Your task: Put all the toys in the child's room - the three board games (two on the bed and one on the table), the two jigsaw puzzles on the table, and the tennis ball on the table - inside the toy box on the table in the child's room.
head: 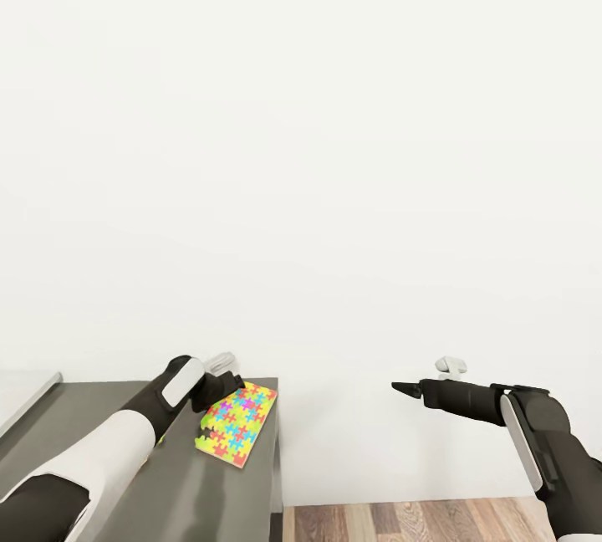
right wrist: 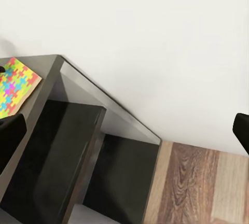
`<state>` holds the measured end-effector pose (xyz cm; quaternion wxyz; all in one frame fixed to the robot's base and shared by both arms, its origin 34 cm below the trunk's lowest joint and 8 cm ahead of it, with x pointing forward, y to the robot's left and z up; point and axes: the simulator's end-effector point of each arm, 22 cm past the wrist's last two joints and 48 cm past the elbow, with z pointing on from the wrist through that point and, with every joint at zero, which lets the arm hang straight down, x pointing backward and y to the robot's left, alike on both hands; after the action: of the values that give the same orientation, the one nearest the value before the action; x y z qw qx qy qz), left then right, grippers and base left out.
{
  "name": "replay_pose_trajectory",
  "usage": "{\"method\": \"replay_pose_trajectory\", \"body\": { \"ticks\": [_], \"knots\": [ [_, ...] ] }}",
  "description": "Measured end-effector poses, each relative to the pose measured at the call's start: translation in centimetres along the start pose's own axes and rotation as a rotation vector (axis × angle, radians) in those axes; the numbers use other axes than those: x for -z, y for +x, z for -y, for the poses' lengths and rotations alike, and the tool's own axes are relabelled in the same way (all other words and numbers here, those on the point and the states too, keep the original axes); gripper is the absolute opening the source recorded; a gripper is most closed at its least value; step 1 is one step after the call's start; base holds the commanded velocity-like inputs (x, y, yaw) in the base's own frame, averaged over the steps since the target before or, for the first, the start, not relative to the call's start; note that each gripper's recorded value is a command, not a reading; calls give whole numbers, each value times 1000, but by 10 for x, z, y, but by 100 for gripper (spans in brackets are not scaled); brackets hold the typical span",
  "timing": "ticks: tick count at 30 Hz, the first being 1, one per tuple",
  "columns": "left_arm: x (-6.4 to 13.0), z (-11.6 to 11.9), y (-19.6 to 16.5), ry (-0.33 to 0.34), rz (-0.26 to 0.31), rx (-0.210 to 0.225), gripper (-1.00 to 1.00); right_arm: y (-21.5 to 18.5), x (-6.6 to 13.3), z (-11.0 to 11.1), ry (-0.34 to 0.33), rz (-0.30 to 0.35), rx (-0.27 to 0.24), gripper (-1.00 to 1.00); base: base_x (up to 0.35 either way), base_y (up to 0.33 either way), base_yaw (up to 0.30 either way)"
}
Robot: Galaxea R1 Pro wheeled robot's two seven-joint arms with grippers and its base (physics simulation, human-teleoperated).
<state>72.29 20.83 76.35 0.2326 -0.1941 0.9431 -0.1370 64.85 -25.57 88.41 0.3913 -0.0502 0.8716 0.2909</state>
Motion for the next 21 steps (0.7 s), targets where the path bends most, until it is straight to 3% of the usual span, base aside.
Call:
{"method": "replay_pose_trajectory", "body": {
  "ticks": [14,21],
  "knots": [
    [-1,7,4,7,2,-31,100,0,-1,0,-1,0,-1,100,0,0,-16],
    [1,1,6,-13,-3,-41,100,0,2,-2,-1,3,2,100,0,0,-130]
  ]
}}
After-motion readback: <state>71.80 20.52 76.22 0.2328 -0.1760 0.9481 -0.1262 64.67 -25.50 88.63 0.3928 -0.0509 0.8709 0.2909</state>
